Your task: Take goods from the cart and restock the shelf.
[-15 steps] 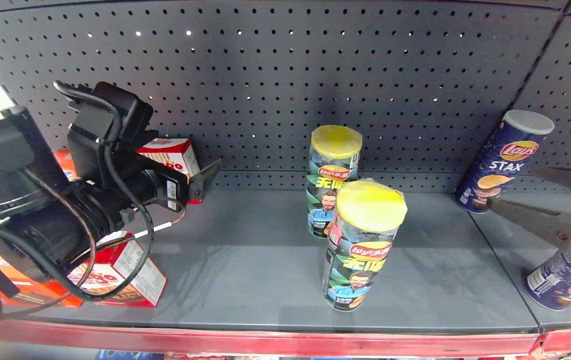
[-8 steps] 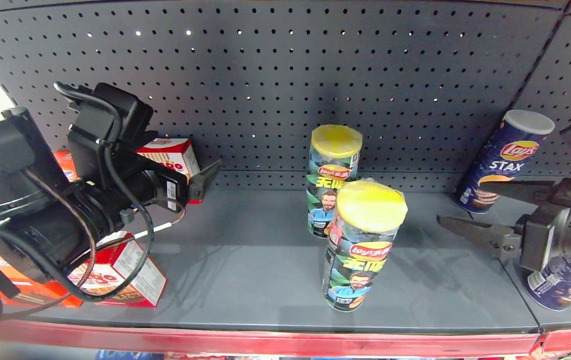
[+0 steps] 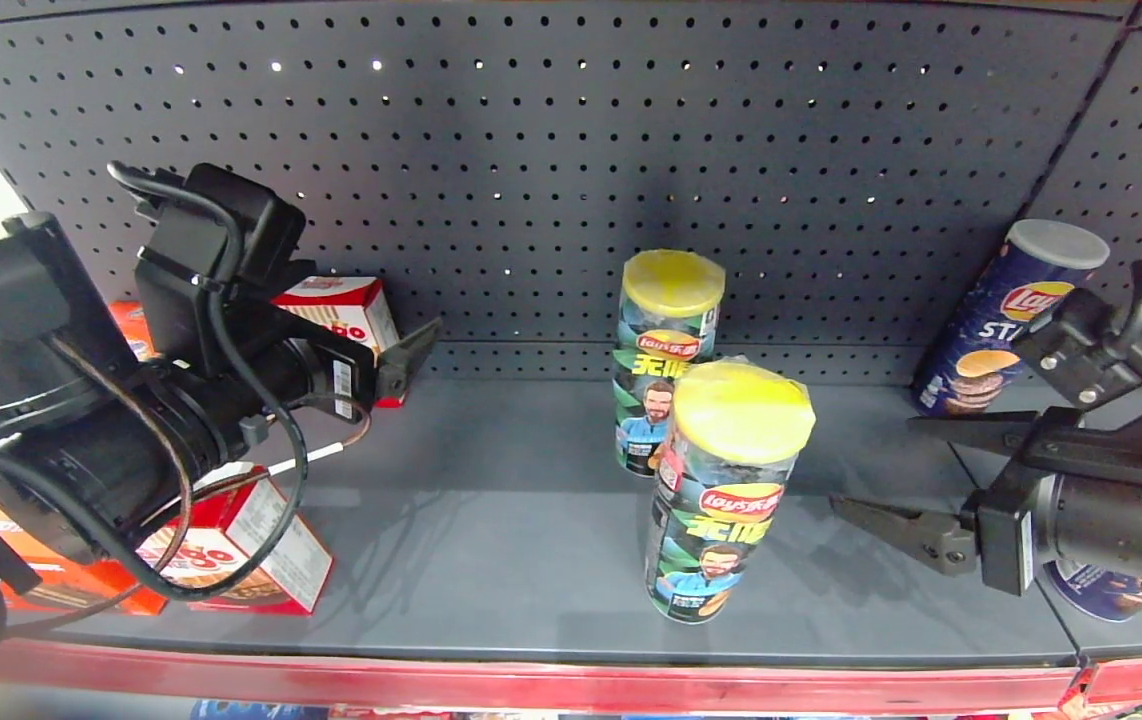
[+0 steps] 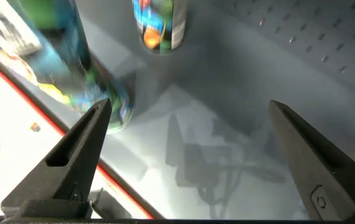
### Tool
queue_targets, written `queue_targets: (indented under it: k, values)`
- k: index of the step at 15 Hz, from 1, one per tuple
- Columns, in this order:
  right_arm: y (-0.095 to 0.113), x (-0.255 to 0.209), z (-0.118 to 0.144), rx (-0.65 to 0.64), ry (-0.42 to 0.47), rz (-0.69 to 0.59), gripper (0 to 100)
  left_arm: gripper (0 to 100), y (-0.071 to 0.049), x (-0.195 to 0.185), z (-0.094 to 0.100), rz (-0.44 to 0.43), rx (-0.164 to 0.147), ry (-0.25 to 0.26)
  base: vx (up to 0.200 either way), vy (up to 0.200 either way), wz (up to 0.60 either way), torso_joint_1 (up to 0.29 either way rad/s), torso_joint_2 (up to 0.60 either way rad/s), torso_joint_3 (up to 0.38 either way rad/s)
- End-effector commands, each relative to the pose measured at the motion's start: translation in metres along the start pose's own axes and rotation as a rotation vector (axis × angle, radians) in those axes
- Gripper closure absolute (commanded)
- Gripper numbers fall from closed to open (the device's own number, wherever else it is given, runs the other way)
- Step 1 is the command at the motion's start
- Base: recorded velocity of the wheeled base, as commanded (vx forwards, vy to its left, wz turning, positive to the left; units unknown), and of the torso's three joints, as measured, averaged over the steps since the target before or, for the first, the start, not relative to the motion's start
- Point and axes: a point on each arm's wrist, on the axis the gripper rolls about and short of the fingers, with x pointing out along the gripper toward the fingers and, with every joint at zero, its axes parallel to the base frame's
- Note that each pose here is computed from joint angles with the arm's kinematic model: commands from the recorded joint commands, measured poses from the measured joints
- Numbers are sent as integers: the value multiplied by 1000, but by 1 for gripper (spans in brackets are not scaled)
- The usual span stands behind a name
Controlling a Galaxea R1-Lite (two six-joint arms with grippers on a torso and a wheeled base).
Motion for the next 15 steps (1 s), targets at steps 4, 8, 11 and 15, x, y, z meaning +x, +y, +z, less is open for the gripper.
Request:
queue_targets:
  k: [4, 8, 11, 15]
  values:
    - [4, 9, -16, -1, 73, 18, 0, 0, 0, -1, 1, 1, -1, -3, 0, 0, 0, 0, 0, 0]
    - [4, 17, -23, -5, 112, 19, 0, 0, 1, -2, 3, 4, -2, -10, 0, 0, 0, 0, 0, 0]
    - [4, 25, -24, -4, 128, 22, 0, 0, 2, -4, 4, 5, -2, -15, 0, 0, 0, 0, 0, 0]
    - [3, 39, -23, -4, 149, 26, 0, 0, 2, -3, 5, 4, -3, -18, 0, 0, 0, 0, 0, 0]
